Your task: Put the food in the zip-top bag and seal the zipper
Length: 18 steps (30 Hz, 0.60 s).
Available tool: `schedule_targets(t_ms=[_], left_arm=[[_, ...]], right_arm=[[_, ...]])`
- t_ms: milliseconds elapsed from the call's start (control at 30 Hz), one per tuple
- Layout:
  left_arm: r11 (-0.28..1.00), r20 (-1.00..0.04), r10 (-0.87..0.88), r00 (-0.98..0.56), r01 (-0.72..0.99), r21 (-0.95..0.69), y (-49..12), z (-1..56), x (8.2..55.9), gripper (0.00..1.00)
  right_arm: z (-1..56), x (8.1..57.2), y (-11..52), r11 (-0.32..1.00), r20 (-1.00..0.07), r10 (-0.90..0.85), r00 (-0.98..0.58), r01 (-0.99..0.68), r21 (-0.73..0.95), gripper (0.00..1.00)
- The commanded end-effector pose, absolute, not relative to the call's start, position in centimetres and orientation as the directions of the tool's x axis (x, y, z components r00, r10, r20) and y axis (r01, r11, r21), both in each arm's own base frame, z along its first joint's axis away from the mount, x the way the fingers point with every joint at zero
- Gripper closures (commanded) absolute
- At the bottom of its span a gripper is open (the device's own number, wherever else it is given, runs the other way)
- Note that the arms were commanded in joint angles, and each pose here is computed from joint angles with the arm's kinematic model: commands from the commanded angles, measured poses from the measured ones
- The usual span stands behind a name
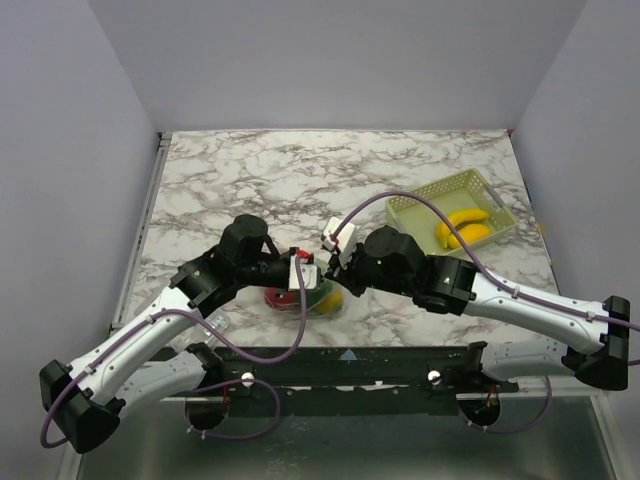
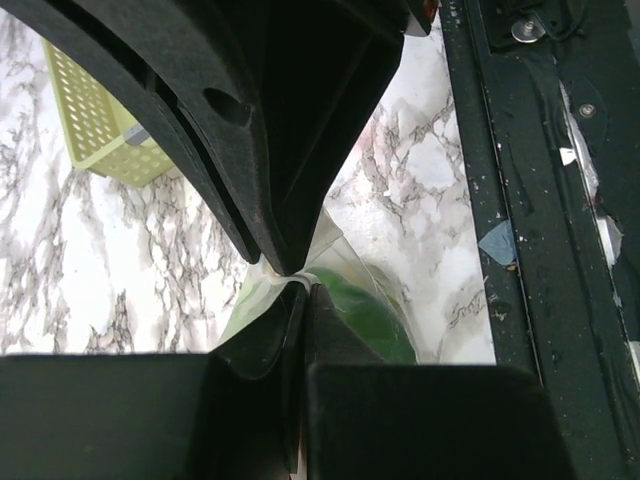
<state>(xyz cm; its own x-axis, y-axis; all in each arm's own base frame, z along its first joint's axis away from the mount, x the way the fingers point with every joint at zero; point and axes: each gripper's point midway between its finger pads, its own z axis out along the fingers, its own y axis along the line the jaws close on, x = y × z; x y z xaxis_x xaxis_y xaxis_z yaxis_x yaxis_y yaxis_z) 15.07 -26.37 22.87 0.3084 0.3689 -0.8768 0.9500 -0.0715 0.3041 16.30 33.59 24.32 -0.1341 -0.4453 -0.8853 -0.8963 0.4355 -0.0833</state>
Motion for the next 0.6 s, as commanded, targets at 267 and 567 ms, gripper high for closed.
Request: schedule_targets(t_ms=[267,567], left_arm=[[-0.018,-0.878,0.256,0.405,0.910,0.414,-27.5,26.3,15.7,0.42],[-0.017,-0.858,0.318,0.403,0.907,0.420,-26.2,25.0,15.8,0.37]], right_arm=[[25.2,14.1,35.0,0.331,-0.920,-0.374,-0.117,-0.943,-0.014,1.00],[25.6,14.3,33.9,0.348,-0.908,-0.405,-0.106,-0.937,-0.046,1.00]])
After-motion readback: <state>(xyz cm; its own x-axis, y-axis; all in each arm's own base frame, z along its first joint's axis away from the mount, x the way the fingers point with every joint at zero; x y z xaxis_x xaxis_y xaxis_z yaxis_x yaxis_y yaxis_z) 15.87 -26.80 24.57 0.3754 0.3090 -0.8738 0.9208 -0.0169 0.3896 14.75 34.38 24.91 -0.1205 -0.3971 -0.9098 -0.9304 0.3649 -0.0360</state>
